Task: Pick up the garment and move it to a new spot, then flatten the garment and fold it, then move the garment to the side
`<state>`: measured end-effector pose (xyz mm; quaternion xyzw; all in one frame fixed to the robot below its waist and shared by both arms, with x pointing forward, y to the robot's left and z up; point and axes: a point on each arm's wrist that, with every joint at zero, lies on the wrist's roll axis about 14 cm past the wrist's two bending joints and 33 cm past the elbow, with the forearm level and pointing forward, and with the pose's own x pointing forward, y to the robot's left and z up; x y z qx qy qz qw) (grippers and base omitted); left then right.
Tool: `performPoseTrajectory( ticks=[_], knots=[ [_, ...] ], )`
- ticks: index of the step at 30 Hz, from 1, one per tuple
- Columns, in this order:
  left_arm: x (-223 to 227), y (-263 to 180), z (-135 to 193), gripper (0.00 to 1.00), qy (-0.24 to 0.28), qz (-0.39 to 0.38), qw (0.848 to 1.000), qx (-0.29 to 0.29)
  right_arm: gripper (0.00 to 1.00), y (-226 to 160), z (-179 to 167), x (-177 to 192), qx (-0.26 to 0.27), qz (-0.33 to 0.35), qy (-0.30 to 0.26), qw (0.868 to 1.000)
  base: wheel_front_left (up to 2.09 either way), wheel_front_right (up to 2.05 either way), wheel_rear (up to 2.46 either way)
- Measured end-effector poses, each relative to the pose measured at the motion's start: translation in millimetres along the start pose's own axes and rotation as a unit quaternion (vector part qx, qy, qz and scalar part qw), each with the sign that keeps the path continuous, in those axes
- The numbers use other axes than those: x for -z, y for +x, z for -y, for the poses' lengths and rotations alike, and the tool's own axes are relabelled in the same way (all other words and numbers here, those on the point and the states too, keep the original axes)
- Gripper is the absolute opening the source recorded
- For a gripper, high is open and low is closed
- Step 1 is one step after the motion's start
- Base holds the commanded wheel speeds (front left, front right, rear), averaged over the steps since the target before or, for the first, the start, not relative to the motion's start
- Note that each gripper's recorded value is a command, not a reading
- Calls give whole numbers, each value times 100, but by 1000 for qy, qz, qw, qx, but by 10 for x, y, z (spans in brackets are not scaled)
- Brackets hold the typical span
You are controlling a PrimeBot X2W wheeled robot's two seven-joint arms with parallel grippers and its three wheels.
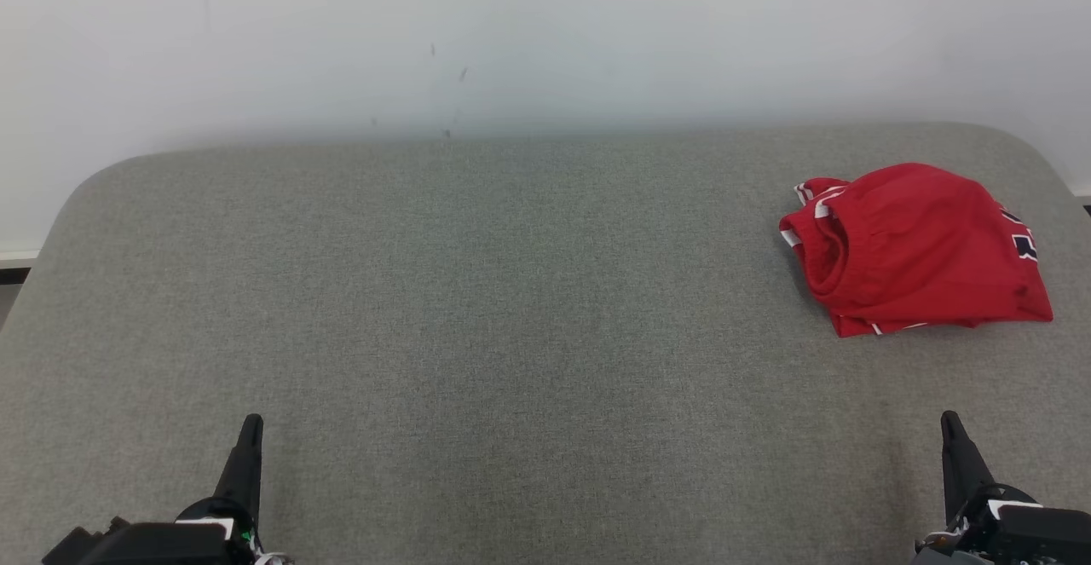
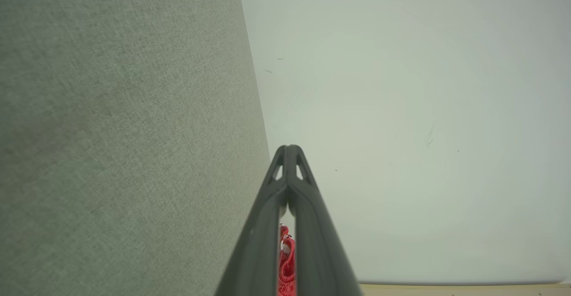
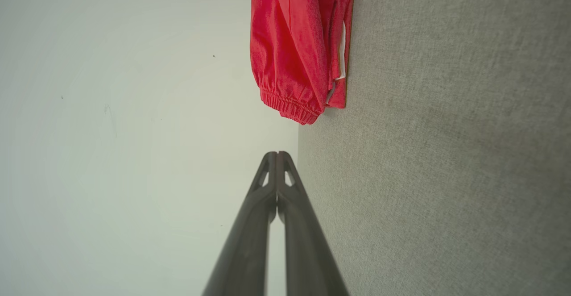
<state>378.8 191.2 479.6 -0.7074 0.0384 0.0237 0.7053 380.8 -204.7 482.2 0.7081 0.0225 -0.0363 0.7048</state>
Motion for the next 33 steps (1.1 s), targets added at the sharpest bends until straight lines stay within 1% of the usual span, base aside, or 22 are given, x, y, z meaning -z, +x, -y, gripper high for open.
performPoseTrajectory(
  ticks=[33],
  knots=[
    [0,0,0,0,0,0,1000,0,0,0,1,0,0,0,0,1000,0,0,0]
  ],
)
